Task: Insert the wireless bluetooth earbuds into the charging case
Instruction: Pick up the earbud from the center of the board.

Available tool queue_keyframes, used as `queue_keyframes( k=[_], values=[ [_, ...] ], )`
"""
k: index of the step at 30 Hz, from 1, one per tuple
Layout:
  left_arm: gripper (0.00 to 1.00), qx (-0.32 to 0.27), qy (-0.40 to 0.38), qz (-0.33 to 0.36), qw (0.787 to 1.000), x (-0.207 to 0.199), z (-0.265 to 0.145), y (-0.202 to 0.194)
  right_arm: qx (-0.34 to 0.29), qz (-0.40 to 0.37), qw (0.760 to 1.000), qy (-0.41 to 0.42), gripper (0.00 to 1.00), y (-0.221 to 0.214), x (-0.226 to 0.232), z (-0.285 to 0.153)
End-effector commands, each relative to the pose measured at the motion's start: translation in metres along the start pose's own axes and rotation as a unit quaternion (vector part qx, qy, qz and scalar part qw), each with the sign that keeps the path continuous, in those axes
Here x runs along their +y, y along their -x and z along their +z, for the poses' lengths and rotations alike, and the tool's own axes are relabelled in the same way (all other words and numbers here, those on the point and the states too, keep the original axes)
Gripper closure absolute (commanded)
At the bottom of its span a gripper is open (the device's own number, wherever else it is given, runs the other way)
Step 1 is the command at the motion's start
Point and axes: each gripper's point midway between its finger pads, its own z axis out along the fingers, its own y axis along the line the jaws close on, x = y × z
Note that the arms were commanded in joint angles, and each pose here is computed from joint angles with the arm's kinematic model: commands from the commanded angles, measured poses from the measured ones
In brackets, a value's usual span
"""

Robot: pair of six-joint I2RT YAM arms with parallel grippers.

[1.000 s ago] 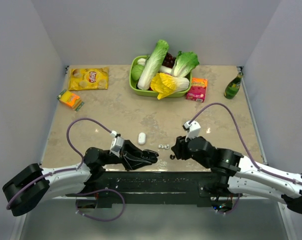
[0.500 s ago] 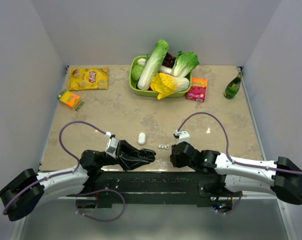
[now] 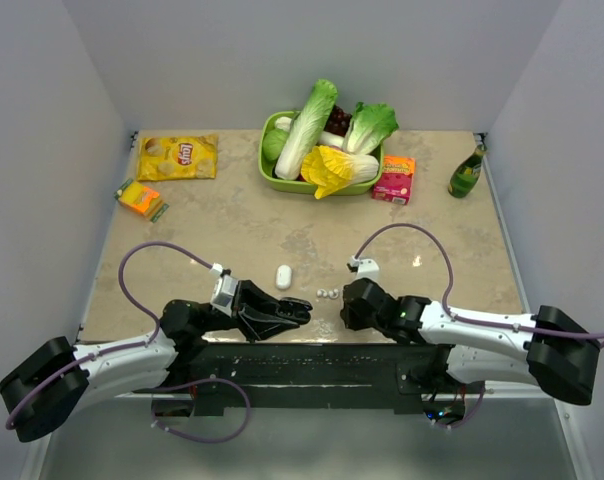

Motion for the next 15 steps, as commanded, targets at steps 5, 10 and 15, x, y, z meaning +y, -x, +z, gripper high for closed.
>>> queue_keyframes(
  k=[5, 10, 15],
  values=[
    [1.0, -0.029, -0.021, 0.028, 0.999, -0.013, -0.014, 0.0, -0.01, 0.045, 0.999, -0.01, 0.89, -0.001, -0.006, 0.001],
    [1.0, -0.029, -0.023, 0.027, 0.999, -0.014, -0.016, -0.001, 0.013, 0.053, 0.999, 0.004, 0.96, -0.017, -0.005, 0.008],
    [1.0, -0.029, -0.022, 0.025, 0.999, -0.014, -0.017, -0.003, 0.007, 0.076, 0.997, -0.016, 0.92, -0.015, -0.014, 0.012]
  ],
)
